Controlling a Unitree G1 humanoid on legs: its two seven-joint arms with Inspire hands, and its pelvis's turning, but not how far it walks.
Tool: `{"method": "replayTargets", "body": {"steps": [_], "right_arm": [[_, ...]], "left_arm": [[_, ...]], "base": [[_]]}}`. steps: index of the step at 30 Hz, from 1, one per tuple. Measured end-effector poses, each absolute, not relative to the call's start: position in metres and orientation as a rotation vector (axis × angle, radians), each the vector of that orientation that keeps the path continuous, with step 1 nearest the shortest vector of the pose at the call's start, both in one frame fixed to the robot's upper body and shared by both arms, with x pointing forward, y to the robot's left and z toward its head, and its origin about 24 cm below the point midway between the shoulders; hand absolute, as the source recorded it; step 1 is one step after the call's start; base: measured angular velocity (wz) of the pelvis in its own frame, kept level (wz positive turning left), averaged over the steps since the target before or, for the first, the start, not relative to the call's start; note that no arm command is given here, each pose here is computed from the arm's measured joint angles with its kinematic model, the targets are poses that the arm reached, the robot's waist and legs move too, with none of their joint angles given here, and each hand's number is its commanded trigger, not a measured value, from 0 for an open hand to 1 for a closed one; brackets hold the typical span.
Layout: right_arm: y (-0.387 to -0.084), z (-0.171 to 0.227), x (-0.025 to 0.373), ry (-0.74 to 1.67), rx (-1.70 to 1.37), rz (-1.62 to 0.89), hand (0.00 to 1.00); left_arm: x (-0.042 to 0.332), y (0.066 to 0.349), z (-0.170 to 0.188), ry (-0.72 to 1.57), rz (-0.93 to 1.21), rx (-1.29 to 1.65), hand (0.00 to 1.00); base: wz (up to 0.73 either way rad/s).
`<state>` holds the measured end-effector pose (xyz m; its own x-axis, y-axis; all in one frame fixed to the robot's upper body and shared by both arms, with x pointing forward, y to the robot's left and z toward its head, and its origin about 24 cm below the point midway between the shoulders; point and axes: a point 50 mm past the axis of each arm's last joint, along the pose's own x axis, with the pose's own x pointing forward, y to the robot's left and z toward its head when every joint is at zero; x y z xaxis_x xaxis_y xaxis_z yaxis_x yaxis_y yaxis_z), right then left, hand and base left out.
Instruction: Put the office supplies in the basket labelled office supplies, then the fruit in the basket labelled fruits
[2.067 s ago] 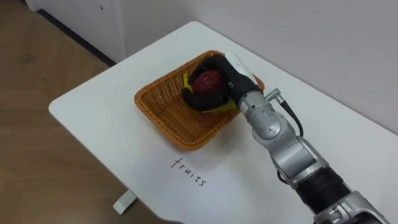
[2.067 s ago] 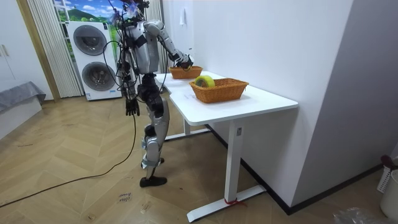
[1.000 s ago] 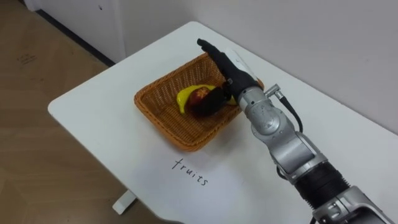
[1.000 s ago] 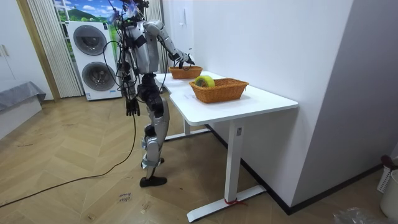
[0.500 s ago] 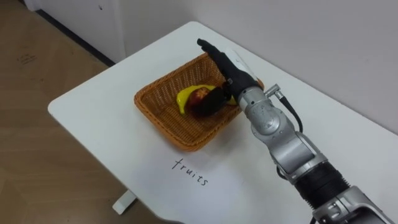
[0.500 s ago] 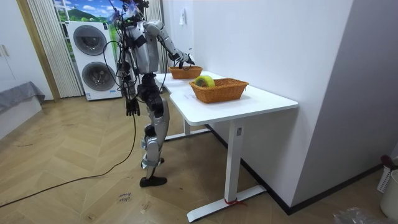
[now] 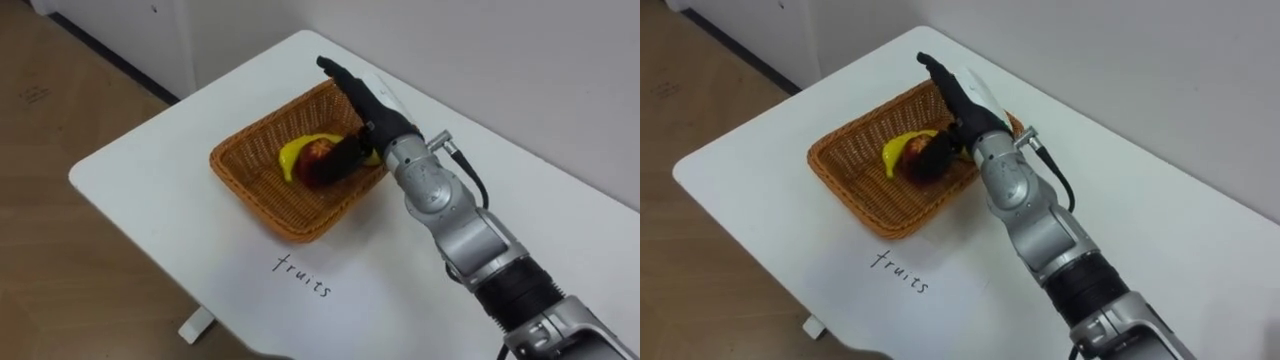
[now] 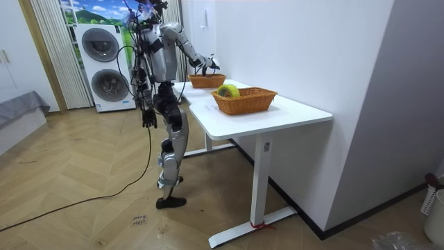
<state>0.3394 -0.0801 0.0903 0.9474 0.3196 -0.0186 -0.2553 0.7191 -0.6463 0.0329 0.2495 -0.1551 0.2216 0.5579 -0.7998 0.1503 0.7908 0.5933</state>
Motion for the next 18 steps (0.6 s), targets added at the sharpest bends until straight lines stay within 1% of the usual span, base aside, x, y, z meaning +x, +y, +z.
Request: {"method": "replayTargets", "body": {"steps": [8, 18], "right_arm": [[-0.091, 0.133, 0.342, -0.259, -0.685, 0.232, 0.0], [-0.121, 0.184, 0.332, -0.466, -0.709, 0.087, 0.0]], "left_arm": [[0.04, 0.248, -0.156, 1.322, 0.308, 0.633, 0.0], [0.04, 0.25, -0.154, 1.297, 0.325, 0.626, 0.0]], "base": [[-0.04], [-0.17]]}}
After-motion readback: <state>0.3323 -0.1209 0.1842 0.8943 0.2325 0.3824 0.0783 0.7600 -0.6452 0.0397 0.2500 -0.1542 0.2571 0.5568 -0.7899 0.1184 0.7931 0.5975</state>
